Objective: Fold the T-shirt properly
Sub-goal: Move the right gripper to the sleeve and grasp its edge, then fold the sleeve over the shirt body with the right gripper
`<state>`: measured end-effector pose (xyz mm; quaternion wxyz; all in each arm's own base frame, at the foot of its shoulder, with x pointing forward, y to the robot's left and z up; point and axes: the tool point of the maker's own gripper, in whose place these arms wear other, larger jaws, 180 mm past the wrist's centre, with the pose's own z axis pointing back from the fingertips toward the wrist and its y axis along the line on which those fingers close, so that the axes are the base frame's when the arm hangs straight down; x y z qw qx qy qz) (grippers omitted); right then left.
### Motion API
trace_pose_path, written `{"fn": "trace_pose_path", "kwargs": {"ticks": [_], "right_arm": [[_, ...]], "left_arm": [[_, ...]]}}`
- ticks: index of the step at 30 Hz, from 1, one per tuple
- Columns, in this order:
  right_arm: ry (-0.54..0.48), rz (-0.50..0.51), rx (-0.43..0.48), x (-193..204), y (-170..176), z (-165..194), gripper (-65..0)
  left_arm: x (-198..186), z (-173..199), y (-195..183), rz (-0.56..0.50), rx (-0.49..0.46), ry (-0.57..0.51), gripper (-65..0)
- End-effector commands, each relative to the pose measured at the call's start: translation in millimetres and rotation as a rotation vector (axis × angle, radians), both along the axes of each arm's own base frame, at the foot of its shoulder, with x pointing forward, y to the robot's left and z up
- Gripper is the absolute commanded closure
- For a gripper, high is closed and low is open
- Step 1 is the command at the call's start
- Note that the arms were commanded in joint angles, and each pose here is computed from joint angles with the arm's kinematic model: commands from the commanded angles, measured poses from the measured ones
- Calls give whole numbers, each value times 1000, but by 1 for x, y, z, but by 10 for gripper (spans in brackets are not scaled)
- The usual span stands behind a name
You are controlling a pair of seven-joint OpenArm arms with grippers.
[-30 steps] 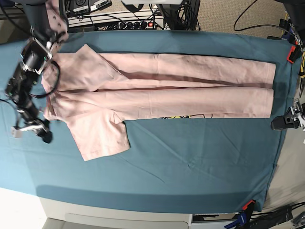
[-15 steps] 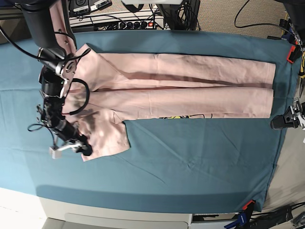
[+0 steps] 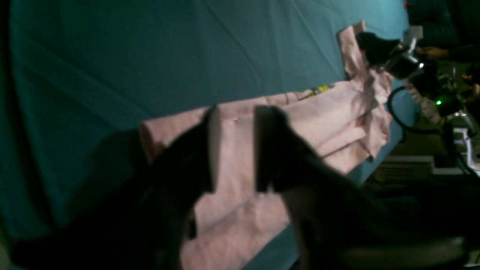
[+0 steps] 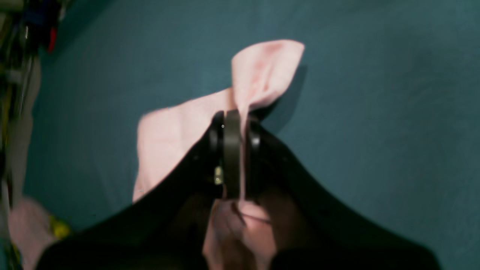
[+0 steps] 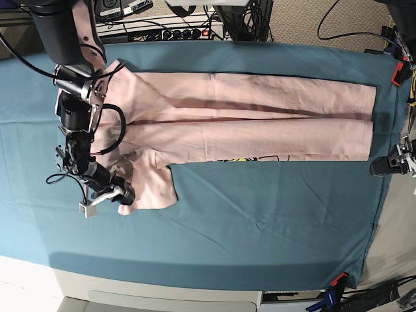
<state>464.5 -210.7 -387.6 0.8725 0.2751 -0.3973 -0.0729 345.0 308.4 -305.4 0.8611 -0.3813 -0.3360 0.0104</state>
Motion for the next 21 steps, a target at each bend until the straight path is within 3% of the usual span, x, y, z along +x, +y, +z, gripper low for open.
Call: {"fn": "trace_pose_path", "kwargs": {"ticks": [1, 6, 12, 16, 21], "right_arm": [[-86, 1, -18, 18, -8, 31, 0], [-167, 54, -108, 9, -15, 67, 0], [-219, 196, -193, -40, 4, 101, 0], [-218, 313, -221, -81, 32, 97, 0], [-158, 485, -264, -135, 78, 68, 0]], "left_arm": [[9, 22, 10, 15, 11, -64, -93], [9, 22, 10, 15, 11, -64, -87], [9, 22, 10, 15, 10, -64, -88], [10, 23, 10, 17, 10, -67, -88], [10, 23, 10, 17, 10, -66, -88]]}}
